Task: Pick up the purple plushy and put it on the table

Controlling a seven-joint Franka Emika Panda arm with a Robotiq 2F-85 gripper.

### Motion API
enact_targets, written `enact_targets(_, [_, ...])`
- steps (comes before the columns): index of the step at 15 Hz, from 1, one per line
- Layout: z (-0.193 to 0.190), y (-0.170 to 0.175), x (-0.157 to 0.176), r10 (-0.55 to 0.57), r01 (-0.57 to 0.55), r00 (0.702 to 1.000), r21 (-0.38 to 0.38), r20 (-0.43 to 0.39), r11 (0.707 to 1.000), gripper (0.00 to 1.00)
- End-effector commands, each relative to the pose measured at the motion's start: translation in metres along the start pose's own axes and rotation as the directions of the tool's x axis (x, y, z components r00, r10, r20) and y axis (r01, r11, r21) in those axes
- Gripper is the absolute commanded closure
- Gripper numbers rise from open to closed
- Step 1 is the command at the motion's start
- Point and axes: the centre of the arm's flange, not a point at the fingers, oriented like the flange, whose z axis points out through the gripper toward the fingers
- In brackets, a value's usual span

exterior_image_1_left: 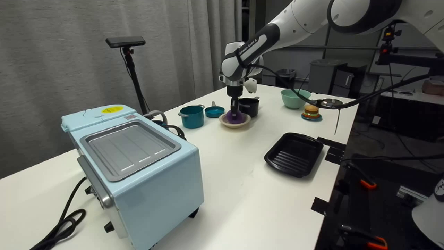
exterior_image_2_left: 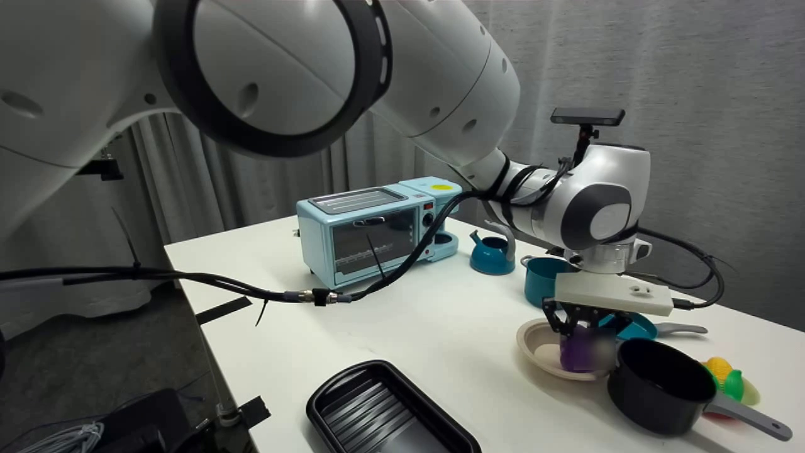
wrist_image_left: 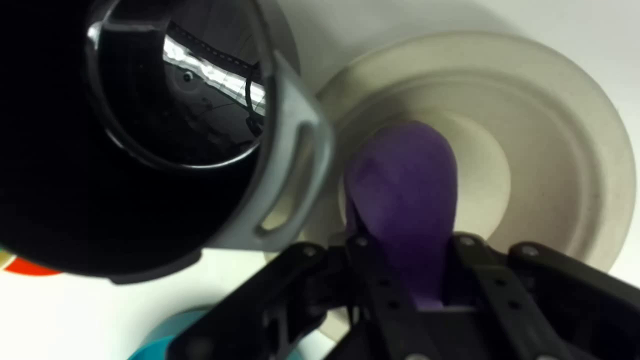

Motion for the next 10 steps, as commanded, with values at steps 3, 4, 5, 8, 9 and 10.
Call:
enact_targets(3, [-0.107, -0.034, -0.016, -0.283, 0.283, 0.959, -0.082, 0.006, 0.956, 0.94])
enact_targets(4, [-0.131, -0.039, -0.015, -0.334, 0.332, 0.943, -0.075, -0.011, 0.94, 0.94])
enact_targets(5, [-0.153, -0.046, -0.016, -0.383, 0.381, 0.924, -0.077, -0.015, 0.922, 0.94])
enact_targets(8, [-0.224, -0.068, -0.02, -0.512, 0.508, 0.858, -0.086, -0.033, 0.857, 0.94])
enact_targets(9, [-0.248, -0.077, -0.023, -0.527, 0.523, 0.848, -0.072, -0.057, 0.849, 0.94])
enact_targets(10, [-0.27, -0.089, -0.026, -0.546, 0.543, 0.831, -0.06, -0.106, 0.838, 0.94])
